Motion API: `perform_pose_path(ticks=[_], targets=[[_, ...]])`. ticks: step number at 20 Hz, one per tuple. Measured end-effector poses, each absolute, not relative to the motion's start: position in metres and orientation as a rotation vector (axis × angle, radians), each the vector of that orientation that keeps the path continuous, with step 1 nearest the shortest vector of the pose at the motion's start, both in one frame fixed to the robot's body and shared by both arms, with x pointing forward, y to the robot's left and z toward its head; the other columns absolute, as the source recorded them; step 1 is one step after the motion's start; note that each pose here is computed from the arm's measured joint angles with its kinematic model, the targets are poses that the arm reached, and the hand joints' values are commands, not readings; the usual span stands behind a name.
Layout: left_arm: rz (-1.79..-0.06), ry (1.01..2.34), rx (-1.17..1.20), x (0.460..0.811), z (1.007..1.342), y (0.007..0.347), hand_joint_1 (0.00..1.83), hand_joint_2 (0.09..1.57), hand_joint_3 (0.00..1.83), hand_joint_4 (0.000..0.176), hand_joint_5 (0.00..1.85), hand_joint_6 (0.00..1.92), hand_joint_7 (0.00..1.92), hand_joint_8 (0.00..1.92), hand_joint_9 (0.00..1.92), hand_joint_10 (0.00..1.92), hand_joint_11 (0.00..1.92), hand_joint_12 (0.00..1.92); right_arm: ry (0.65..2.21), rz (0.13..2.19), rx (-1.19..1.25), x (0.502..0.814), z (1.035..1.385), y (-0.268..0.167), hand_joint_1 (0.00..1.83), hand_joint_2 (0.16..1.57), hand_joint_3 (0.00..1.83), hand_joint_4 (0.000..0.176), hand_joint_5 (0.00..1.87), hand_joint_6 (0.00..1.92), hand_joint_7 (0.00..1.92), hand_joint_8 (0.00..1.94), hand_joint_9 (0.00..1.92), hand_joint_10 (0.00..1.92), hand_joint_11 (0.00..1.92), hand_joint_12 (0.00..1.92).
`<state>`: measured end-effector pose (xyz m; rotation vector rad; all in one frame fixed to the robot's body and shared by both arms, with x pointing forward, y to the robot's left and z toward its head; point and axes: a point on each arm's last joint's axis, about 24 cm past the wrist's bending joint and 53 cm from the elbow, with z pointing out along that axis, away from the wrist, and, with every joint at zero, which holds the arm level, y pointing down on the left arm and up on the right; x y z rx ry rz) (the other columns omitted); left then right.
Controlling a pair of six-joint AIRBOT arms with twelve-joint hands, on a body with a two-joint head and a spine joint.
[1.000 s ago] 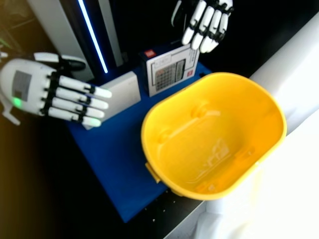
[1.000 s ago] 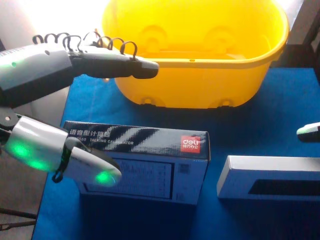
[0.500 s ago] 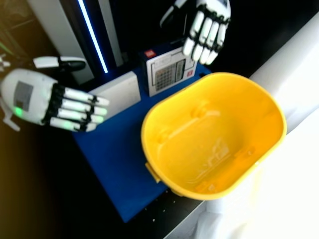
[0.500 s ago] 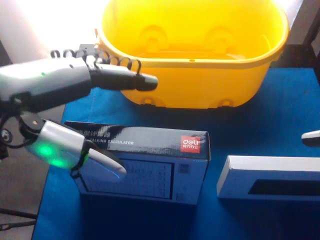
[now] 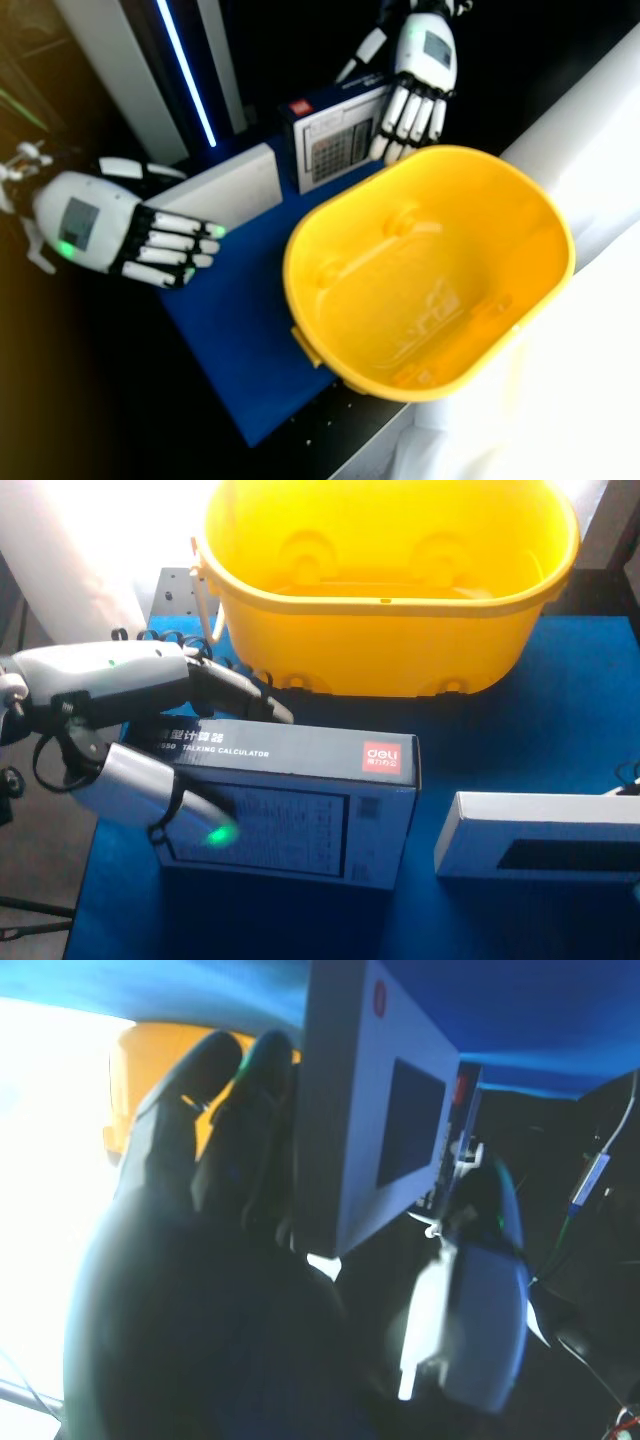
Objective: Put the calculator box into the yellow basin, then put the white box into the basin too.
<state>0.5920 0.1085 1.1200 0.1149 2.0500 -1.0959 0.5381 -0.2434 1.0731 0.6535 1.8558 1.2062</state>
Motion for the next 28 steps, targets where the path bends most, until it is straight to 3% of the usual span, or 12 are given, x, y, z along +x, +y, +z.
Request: perform_pose_path(ticks=[1,2,4,6,9,13,15,16,18,22,25,28], targets=[[-1.113,2.048,0.103,0.591,1.12,0.108,1.19,1.14,0.0,0.0,0.89,1.05,0.95,0.86,0.94,0.38,0.57,1.42,1.852,1.21,0.653,0.538,1.074,-0.243,1.33,1.15,0.0,0.0,0.88,1.15,0.88,1.13,0.87,1.22,0.73,1.52],[-1.135,2.04,0.089,0.59,1.122,0.107,1.33,1.15,0.0,0.0,0.8,1.14,0.91,1.04,0.92,1.11,0.75,1.4,1.853,1.215,0.651,0.538,1.074,-0.241,1.35,1.16,0.0,0.0,0.86,1.11,0.86,1.18,0.84,1.34,0.76,1.56],[-1.181,2.024,0.027,0.59,1.124,0.111,1.35,1.19,0.0,0.0,0.75,1.22,0.83,1.25,0.79,1.44,0.64,1.6,1.839,1.24,0.651,0.538,1.078,-0.239,1.22,1.16,0.0,0.0,0.9,1.03,0.9,1.28,0.81,1.26,0.66,1.67],[-1.212,1.985,-0.016,0.593,1.134,0.117,1.36,1.18,0.0,0.0,0.8,1.09,0.86,1.22,0.81,1.44,0.65,1.62,1.799,1.276,0.658,0.538,1.087,-0.237,1.21,1.15,0.0,0.0,0.91,1.02,0.94,1.19,0.81,1.2,0.6,1.65],[-1.313,1.839,-0.05,0.597,1.172,0.121,1.35,1.18,0.0,0.0,0.8,1.2,0.87,1.18,0.77,1.43,0.56,1.57,1.717,1.355,0.651,0.534,1.107,-0.229,1.2,1.15,0.0,0.002,0.9,1.05,0.93,1.19,0.84,1.12,0.64,1.56],[-1.378,1.651,-0.013,0.59,1.219,0.123,1.36,1.16,0.0,0.0,0.78,1.2,0.9,1.08,0.85,1.34,0.65,1.43,1.659,1.403,0.636,0.532,1.121,-0.226,1.2,1.15,0.0,0.03,0.92,1.09,0.94,1.1,0.93,1.04,0.79,1.47],[-1.386,1.567,-0.003,0.59,1.238,0.128,1.36,1.17,0.0,0.0,0.73,1.2,0.89,1.14,0.85,1.36,0.69,1.43,1.622,1.421,0.632,0.532,1.129,-0.226,1.21,1.13,0.0,0.006,0.94,1.02,1.0,1.06,0.98,1.02,0.75,1.47],[-1.393,1.522,-0.001,0.591,1.249,0.129,1.36,1.18,0.0,0.0,0.74,1.16,0.87,1.2,0.83,1.37,0.7,1.46,1.608,1.433,0.627,0.532,1.133,-0.225,1.34,1.11,0.0,0.0,0.94,0.97,1.0,0.98,0.92,1.22,0.72,1.45],[-1.399,1.43,0.029,0.591,1.273,0.13,1.37,1.14,0.0,0.0,0.81,0.99,0.95,1.12,0.96,1.27,0.84,1.44,1.573,1.457,0.617,0.536,1.142,-0.221,1.38,1.11,0.0,0.0,0.94,0.89,0.99,1.01,0.91,1.3,0.76,1.47],[-1.413,1.254,0.038,0.611,1.317,0.136,1.35,1.2,0.0,0.0,0.73,1.23,0.81,1.3,0.8,1.38,0.71,1.34,1.47,1.511,0.584,0.547,1.168,-0.216,1.37,1.12,0.0,0.0,0.97,0.99,0.97,0.99,0.86,1.24,0.65,1.31],[-1.399,1.22,0.065,0.632,1.335,0.123,1.35,1.19,0.0,0.0,0.81,1.16,0.75,1.33,0.81,1.36,0.7,1.29,1.474,1.518,0.617,0.546,1.157,-0.213,1.38,1.09,0.0,0.0,1.01,0.9,1.03,0.9,0.94,1.19,0.78,1.39],[-1.363,1.225,0.11,0.65,1.347,0.105,1.35,1.18,0.0,0.0,0.8,1.21,0.79,1.24,0.83,1.33,0.7,1.32,1.484,1.531,0.61,0.544,1.155,-0.209,1.38,1.1,0.0,0.0,1.0,0.92,1.02,0.95,0.9,1.21,0.72,1.4]])
